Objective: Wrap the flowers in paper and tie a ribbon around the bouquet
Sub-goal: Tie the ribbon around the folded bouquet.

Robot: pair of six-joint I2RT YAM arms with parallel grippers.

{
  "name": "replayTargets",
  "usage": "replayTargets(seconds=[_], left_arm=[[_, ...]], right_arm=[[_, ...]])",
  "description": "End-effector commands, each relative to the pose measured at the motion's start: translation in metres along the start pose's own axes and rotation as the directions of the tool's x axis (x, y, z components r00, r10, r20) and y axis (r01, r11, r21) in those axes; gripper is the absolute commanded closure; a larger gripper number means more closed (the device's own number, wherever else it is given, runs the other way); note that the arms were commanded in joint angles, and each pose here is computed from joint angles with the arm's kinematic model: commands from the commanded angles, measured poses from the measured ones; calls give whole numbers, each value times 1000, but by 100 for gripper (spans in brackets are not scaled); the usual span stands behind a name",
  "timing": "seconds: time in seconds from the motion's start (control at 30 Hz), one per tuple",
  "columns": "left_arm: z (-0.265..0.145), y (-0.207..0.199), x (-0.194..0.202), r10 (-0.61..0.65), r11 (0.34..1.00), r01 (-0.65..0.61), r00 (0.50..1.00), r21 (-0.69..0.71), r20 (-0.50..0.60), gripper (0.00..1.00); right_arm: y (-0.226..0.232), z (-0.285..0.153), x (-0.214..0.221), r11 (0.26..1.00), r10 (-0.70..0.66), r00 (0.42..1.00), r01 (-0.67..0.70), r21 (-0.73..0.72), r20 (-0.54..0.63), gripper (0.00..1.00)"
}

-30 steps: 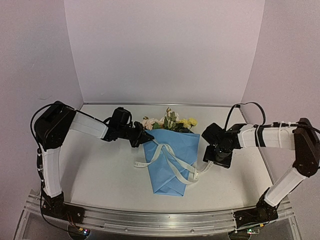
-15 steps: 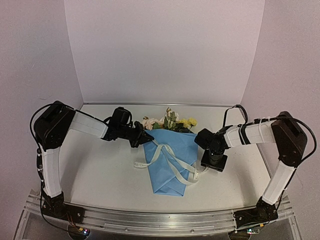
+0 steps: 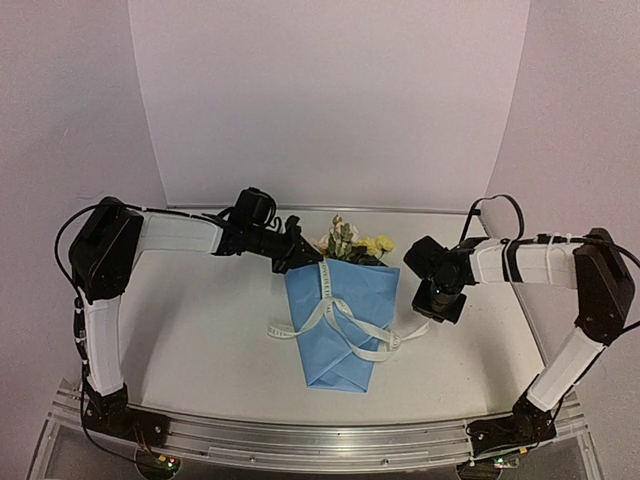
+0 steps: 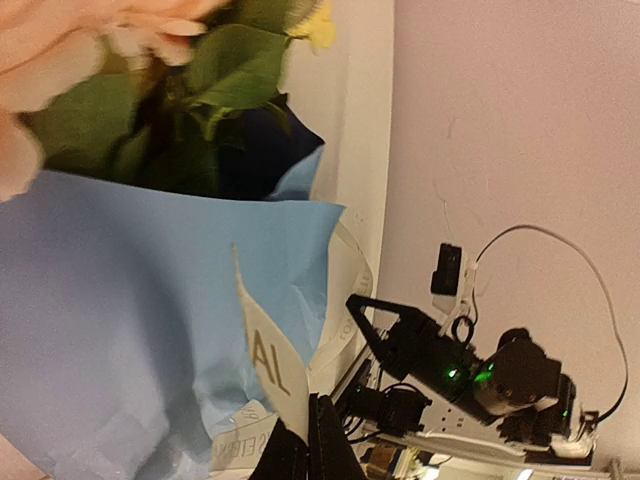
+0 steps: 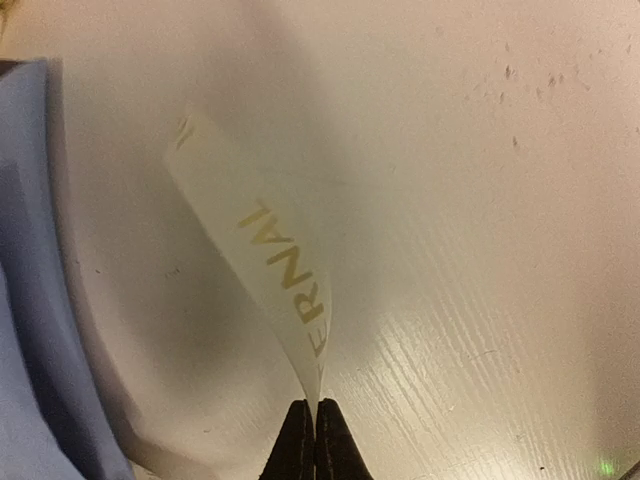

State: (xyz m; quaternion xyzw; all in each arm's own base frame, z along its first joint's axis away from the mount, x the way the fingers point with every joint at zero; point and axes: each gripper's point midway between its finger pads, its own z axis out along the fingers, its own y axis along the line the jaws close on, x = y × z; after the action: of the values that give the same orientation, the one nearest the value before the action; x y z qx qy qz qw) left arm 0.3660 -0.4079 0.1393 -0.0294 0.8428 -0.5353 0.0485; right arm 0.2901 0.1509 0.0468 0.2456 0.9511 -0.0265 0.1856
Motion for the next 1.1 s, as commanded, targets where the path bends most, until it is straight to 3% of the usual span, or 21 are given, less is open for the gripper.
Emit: replayTargets(seconds=[0.0,0.37,0.77,1.07], left_arm=[[10,-21,18,150,989,-151,984,2,-99,100],[26,-33,34,258,965,-262,947,5,-191,100],[26,-94,0,390,917,-369,911,154,-135,100],[37,-106,-18,453,884,-432,887,180,-94,100]], right_arm=[[4,-28,-42,1000,-1,996,3,-20,87,100],[8,-42,-77,999,28,994,-25,-30,106,100],[5,-43,-112,998,65,993,-62,-32,96,100],[-17,-19,-125,995,87,994,-90,43,64,100]])
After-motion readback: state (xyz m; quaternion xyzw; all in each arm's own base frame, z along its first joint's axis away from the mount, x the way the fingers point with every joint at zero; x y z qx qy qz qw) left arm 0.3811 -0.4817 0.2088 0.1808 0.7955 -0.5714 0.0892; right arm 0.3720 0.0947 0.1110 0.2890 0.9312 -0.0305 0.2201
